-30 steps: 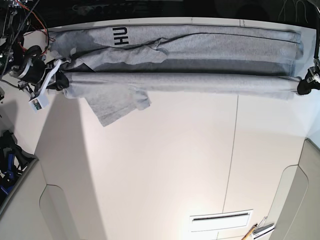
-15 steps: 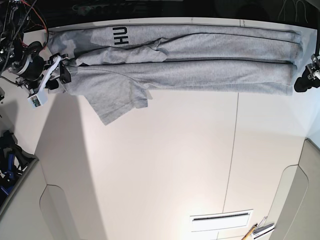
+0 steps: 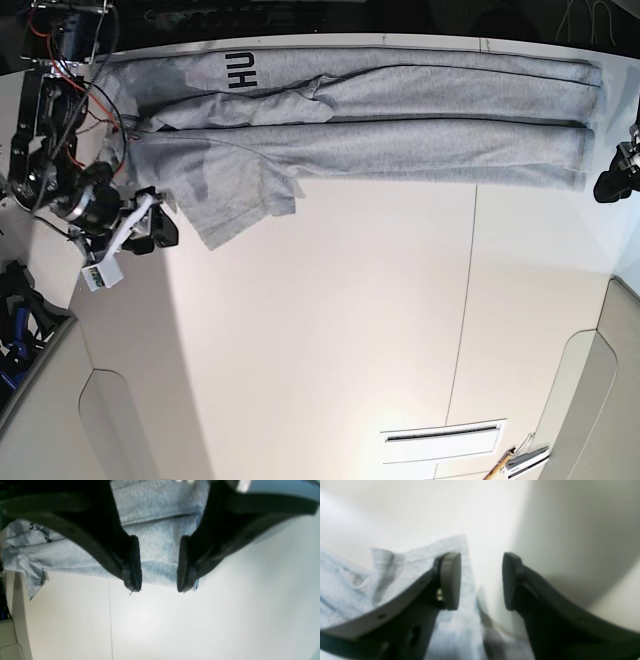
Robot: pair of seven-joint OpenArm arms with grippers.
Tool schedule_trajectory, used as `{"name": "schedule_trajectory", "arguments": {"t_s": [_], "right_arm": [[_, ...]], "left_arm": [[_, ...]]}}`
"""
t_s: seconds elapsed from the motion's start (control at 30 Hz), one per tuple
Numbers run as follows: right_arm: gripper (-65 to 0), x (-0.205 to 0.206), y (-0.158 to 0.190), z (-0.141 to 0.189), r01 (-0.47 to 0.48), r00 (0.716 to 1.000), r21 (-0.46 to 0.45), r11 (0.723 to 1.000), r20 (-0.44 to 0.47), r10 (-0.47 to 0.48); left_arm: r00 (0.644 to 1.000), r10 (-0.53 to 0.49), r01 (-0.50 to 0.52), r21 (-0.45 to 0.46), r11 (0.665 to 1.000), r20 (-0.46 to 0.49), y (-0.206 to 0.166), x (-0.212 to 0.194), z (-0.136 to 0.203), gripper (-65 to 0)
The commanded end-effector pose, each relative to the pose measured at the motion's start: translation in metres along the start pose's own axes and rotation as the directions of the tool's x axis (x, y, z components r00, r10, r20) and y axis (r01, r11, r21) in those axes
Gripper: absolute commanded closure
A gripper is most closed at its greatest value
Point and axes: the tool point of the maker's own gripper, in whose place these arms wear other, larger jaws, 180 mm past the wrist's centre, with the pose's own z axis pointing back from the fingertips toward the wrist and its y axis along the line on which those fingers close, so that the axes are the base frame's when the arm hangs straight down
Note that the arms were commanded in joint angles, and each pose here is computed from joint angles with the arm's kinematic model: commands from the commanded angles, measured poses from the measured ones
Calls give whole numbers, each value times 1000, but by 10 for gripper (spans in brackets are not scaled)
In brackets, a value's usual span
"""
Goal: Fold the T-shirt properly
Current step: 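Grasp the sleeve end with right gripper and fold it over the shirt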
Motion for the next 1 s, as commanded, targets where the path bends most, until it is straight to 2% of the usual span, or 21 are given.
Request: {"name": "schedule_trajectory", "arguments": {"t_s": [0.0,0.13,0.23,0.27,0.33,0.37,0.47,0.63,0.8,0.97], "right_arm": [[-268,19,-5,-4,-4,999,1,1000,39,4],[-268,4,1,-38,52,997,59,997,-61,-49],[-258,-2,17,-54,62,994,106,992,-100,-51],[-220,-3,24,-57,57,993,120,991,-109,-43],[-41,-7,36,-62,50,991,144,988,-133,-31],[0,-9,40,-63,49,988,151,987,-153,-26],[0,-9,46,-61,44,985,167,985,-174,-14],[0,13,73,-37,-46,996,204,978,-71,62],[0,1,126,4,-147,989,240,959,17,147],[0,-29,177,41,-136,991,293,946,54,126]], "left_arm": [[998,-33,33,-4,999,47,-2,21,7,-270],[998,-34,34,-4,999,47,-2,20,7,-270],[998,-34,34,-3,999,46,-2,20,7,-270],[998,-34,34,-3,999,46,-2,20,7,-270],[998,-34,34,-3,999,46,-2,20,7,-270],[998,-34,34,-3,999,46,-2,20,7,-270],[998,-35,35,-2,999,45,-2,20,7,-270],[999,-41,40,9,999,36,0,18,7,-270],[999,-41,40,9,999,36,0,18,7,-270],[999,-40,40,9,999,36,0,19,7,-270]]}}
